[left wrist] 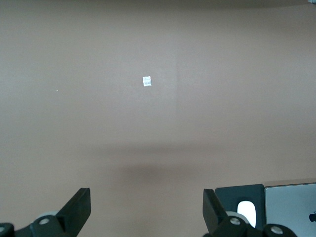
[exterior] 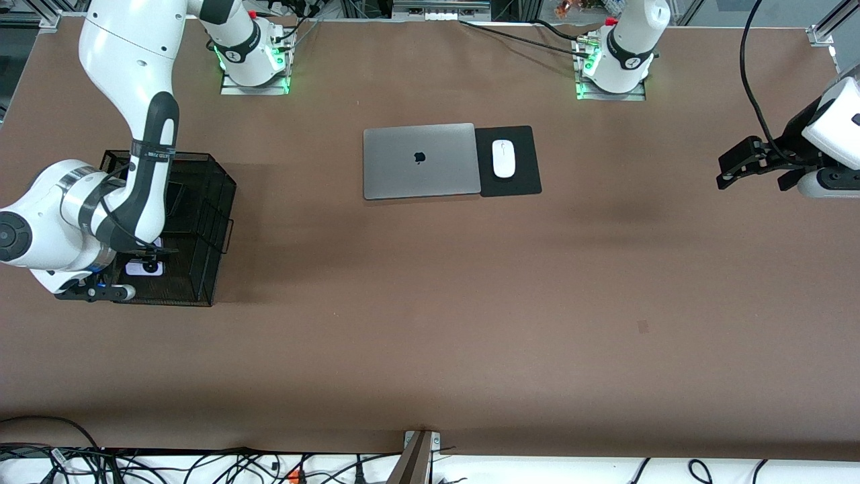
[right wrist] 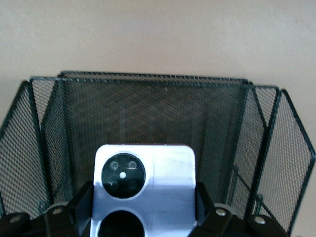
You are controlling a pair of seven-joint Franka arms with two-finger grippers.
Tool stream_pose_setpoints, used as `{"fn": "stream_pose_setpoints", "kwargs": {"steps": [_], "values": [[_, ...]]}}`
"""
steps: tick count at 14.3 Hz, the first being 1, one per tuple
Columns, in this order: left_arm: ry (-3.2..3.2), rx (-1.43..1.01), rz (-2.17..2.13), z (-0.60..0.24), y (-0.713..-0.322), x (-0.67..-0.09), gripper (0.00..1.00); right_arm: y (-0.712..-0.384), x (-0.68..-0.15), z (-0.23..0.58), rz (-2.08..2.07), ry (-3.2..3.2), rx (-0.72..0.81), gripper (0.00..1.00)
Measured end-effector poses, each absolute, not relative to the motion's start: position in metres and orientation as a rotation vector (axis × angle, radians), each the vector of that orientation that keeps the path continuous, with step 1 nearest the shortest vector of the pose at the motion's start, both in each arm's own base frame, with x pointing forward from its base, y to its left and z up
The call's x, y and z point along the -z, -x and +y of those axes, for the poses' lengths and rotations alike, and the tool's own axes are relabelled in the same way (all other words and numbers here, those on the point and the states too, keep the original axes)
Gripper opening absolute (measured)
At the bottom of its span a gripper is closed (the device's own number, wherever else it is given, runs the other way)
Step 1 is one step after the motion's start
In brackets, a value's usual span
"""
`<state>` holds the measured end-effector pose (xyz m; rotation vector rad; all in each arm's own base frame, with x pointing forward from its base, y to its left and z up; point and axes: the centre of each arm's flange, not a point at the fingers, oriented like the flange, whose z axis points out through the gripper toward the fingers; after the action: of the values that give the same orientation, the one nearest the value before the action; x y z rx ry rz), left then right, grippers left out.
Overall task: Place phones with both arms
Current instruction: 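Lower the white phone into the basket and open the right gripper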
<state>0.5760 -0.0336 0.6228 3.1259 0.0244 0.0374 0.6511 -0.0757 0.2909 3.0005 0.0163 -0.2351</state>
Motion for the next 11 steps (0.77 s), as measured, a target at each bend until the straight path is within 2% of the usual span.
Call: {"fn": "stream_pose_setpoints", "kwargs": {"steps": [11], "values": [[-3.126,-0.03,0.033,-0.031,-0.576,-0.622,1.0,-0.656,-0.277,-0.082,0.008,-3.019,0.185,0.85]]}}
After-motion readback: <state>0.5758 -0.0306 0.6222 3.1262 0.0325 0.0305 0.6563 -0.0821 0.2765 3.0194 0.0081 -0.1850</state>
